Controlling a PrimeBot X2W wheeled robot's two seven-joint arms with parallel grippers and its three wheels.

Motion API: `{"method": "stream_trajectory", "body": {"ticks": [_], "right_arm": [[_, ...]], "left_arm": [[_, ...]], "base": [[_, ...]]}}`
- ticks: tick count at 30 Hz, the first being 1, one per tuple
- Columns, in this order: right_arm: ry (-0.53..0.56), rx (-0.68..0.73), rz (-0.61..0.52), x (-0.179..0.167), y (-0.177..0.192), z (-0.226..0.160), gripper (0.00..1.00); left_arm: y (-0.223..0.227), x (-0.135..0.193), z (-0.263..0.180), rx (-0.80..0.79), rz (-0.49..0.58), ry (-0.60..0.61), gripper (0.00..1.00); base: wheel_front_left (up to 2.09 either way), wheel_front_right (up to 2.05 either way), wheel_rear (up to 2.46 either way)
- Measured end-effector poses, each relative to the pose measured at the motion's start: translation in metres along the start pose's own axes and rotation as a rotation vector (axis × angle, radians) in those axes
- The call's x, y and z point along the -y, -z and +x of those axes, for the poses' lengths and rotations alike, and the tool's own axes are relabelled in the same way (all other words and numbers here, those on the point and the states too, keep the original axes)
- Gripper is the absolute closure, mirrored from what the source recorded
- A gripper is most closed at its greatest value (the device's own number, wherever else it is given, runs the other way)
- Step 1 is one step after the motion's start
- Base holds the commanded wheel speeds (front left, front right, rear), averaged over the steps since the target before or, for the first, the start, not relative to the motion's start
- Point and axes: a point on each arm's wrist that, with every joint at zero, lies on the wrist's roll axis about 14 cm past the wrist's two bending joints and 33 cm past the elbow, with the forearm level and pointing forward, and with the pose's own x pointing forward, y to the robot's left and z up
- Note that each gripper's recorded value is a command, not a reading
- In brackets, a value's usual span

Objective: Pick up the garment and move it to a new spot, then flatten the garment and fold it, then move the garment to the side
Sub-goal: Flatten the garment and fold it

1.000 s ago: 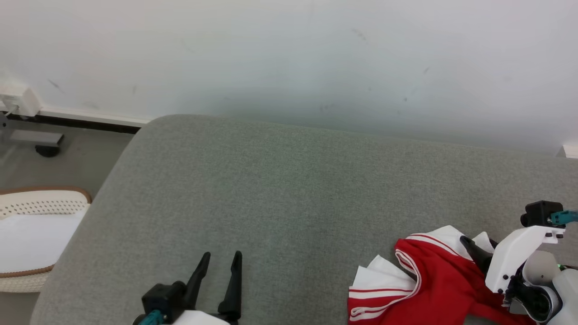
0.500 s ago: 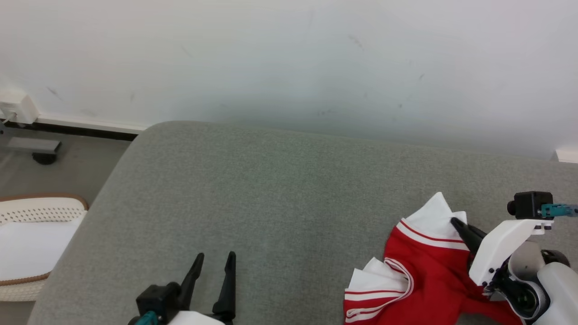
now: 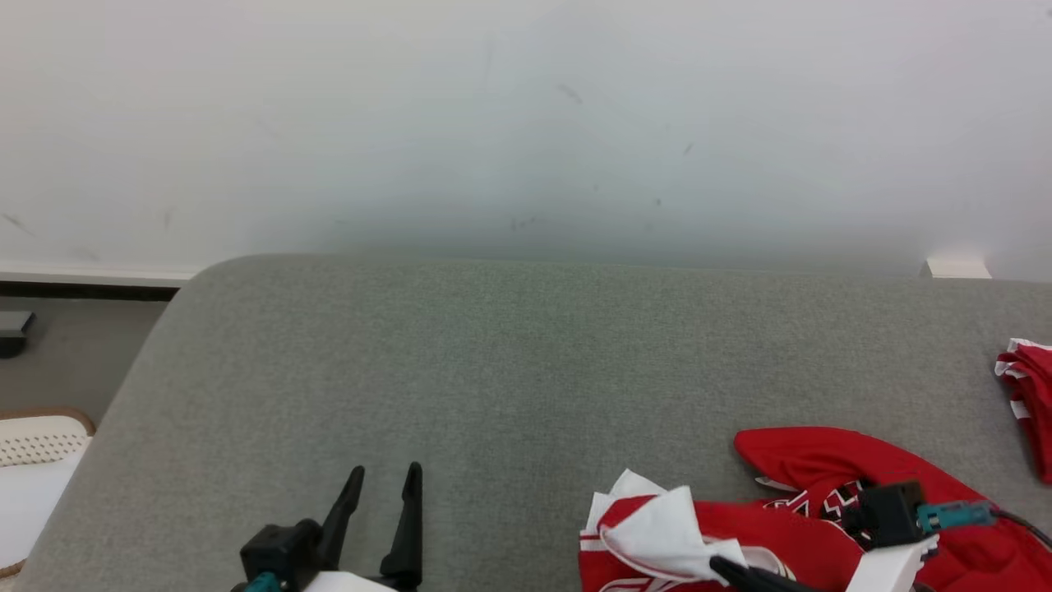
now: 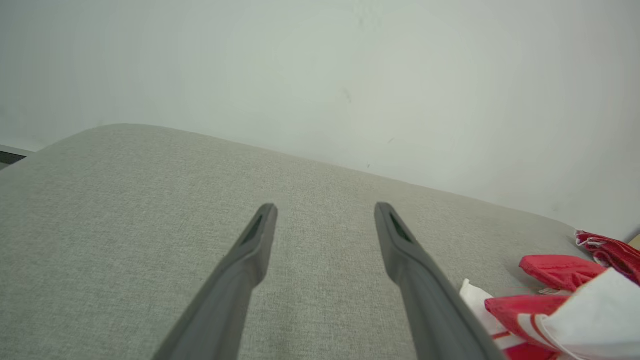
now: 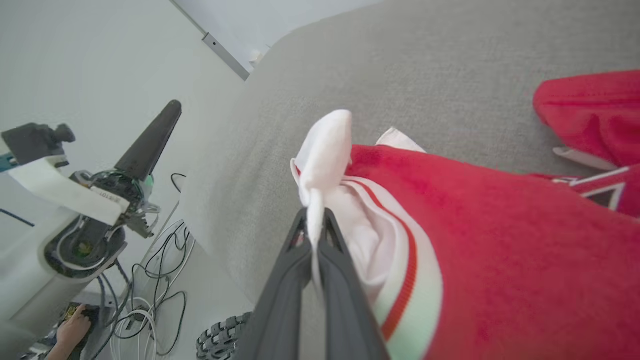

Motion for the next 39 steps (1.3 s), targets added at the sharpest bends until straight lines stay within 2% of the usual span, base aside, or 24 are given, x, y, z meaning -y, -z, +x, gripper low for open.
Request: {"method": "stream_trajectory", "body": {"ticks": [4,6,7,8,17,22,28,32,39], "right_arm": [[0.002,-0.052,0.030,-0.001,0.024,-0.011,1.00],[0.021,-0.081,0.046,0.005,0.035,-0.014,0.60],[0.028,-0.109,0.052,0.007,0.043,-0.016,0.14],[0.032,-0.126,0.058,0.008,0.048,-0.016,0.00],[0.032,-0.018,0.067,0.010,0.020,-0.019,0.00],[0.035,0.163,0.027,0.008,-0.021,-0.028,0.00],[0.178,0.412,-0.033,0.042,-0.061,-0.053,0.00],[0.306,0.520,-0.074,0.070,-0.071,-0.073,0.00],[0.439,0.651,-0.089,0.094,-0.076,-0.103,0.00]], "left_arm": [[0.002,0.006,0.003,-0.005,-0.001,0.020,0.00],[0.003,0.009,0.003,-0.009,-0.001,0.028,0.00],[0.004,0.010,0.003,-0.011,-0.002,0.032,0.00],[0.004,0.010,0.004,-0.012,-0.002,0.033,0.00],[0.007,0.010,0.002,-0.021,-0.003,0.033,0.00],[0.005,0.012,0.004,-0.017,0.001,0.043,0.00],[0.007,0.039,0.020,-0.042,0.029,0.153,0.00],[0.023,0.071,0.034,-0.164,0.069,0.267,0.00],[0.058,0.112,0.043,-0.383,0.159,0.421,0.00]], "base": [[0.00,0.00,0.00],[0.00,0.00,0.00],[0.00,0.00,0.00],[0.00,0.00,0.00],[0.00,0.00,0.00],[0.00,0.00,0.00],[0.00,0.00,0.00],[0.00,0.00,0.00],[0.00,0.00,0.00]]}}
